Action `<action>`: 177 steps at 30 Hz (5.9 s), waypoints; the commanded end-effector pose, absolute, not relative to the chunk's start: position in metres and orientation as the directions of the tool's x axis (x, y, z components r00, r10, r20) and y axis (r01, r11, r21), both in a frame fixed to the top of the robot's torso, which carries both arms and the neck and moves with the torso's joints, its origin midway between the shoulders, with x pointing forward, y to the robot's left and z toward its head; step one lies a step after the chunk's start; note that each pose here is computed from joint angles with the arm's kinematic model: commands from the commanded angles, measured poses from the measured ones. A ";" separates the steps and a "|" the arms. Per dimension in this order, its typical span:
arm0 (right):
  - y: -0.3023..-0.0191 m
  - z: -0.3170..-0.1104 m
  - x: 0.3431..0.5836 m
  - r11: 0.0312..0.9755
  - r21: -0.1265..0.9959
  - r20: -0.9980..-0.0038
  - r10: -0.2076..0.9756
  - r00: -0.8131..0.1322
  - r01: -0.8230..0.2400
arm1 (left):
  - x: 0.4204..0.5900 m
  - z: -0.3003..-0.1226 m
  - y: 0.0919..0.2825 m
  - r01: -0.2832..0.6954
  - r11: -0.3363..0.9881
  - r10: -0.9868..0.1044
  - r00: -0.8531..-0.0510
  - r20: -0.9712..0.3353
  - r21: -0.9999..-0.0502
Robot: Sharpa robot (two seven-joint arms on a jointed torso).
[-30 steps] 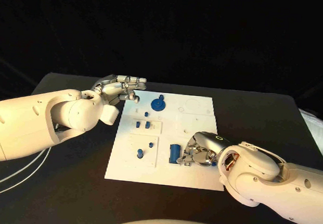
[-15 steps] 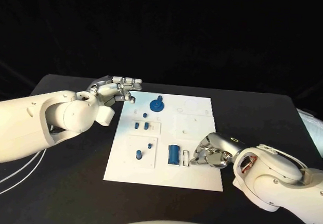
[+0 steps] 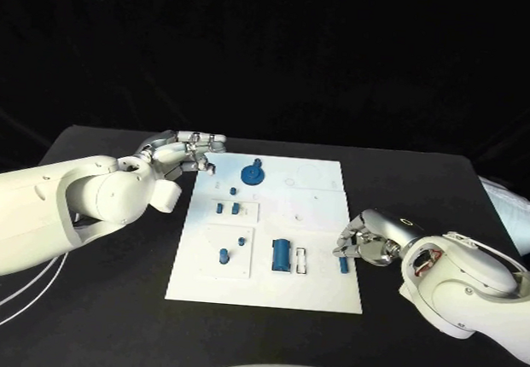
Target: Assemble the parts on the task board
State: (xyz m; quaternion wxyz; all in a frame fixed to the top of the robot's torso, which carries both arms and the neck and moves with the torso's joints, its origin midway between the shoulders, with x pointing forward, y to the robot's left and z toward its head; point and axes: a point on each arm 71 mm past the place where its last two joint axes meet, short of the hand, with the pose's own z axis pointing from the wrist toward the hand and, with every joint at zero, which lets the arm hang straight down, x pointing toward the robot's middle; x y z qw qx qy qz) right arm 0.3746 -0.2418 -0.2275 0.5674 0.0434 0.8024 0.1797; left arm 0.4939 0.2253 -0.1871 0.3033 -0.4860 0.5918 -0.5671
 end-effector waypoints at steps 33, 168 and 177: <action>-0.243 -0.243 0.379 0.981 0.118 -0.905 0.041 -0.424 -0.157 | 0.491 -0.191 0.223 -0.237 -0.126 -0.911 -0.358 0.207 -0.963; -0.174 -0.239 0.374 0.900 0.400 -0.847 0.290 -0.445 -0.175 | 0.490 -0.192 0.216 -0.254 -0.124 -0.895 -0.390 0.219 -0.959; -0.181 -0.228 0.372 0.846 0.455 -0.863 0.342 -0.373 -0.278 | 0.490 -0.192 0.216 -0.254 -0.124 -0.895 -0.389 0.218 -0.959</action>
